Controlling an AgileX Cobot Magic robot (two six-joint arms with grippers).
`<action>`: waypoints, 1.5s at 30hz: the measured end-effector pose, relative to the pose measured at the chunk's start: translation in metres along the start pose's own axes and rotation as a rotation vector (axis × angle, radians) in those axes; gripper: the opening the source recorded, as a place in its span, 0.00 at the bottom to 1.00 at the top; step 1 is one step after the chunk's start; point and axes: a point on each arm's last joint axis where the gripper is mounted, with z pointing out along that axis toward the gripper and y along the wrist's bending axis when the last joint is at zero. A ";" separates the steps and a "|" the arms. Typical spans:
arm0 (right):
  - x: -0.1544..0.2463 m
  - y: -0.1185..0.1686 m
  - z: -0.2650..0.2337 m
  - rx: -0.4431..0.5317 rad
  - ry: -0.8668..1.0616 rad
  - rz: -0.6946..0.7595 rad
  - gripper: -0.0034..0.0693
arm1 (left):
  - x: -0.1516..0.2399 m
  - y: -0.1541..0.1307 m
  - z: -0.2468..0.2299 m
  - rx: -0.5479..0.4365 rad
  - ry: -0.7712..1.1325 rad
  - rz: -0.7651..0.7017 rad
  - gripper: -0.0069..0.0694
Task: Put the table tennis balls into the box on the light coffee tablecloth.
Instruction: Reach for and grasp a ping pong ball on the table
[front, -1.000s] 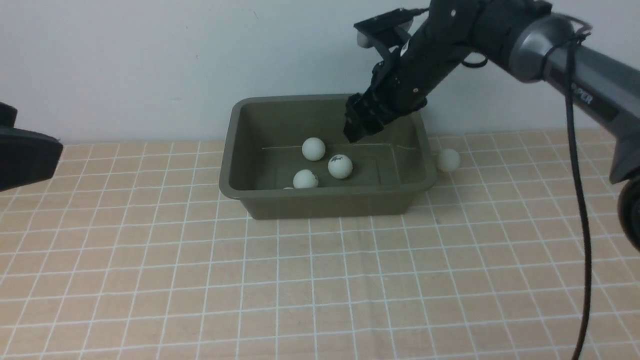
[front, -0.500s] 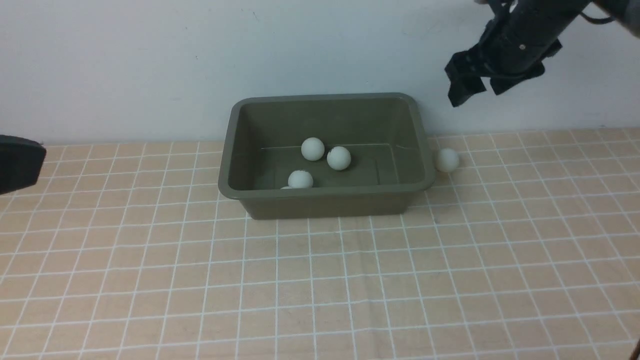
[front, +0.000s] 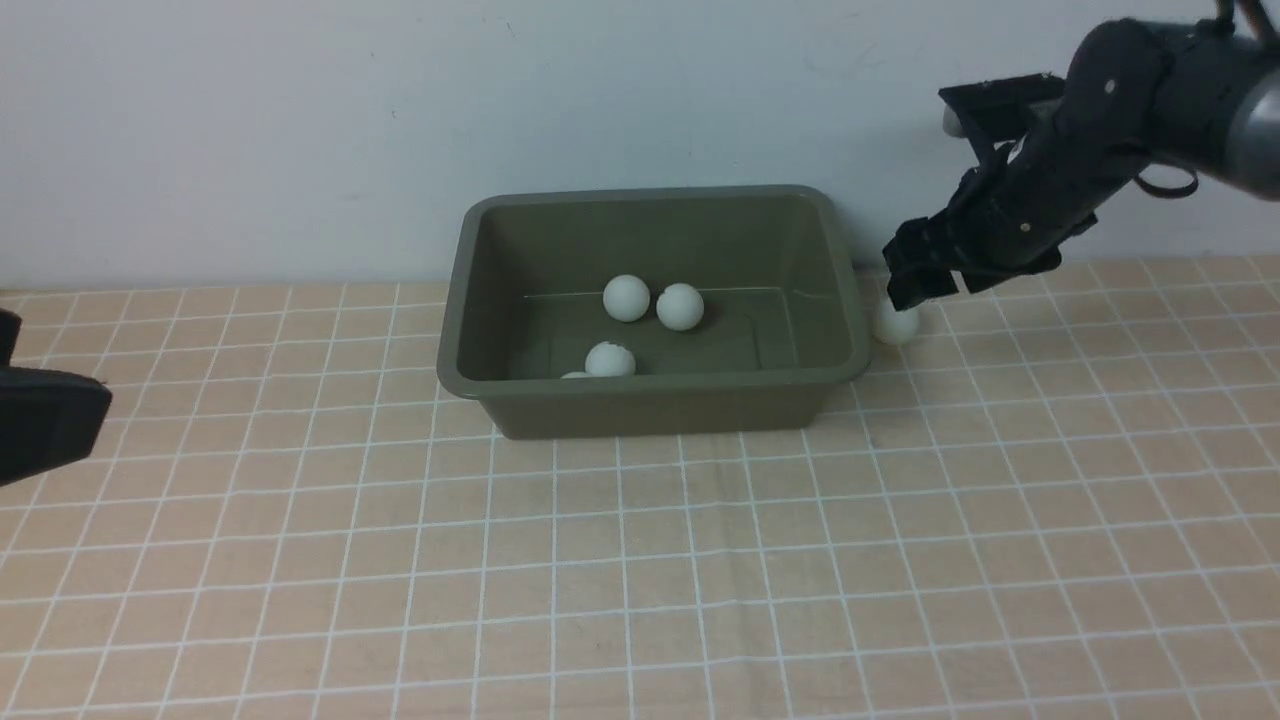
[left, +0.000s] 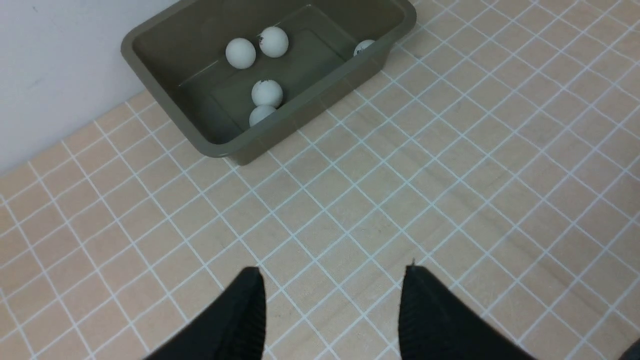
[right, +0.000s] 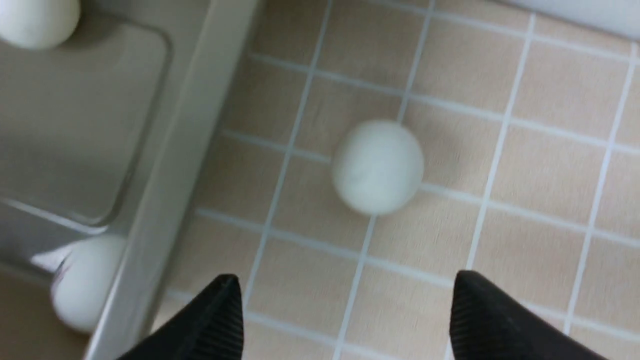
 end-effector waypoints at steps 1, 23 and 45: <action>0.000 0.000 0.002 0.004 -0.012 -0.003 0.73 | 0.000 0.000 0.000 0.000 0.000 0.000 0.48; -0.002 -0.009 0.043 0.052 -0.119 -0.026 0.73 | -0.001 -0.002 0.000 0.025 -0.014 -0.009 0.48; 0.006 -0.011 0.072 0.046 -0.131 0.005 0.73 | -0.001 -0.002 0.000 0.025 -0.014 -0.009 0.48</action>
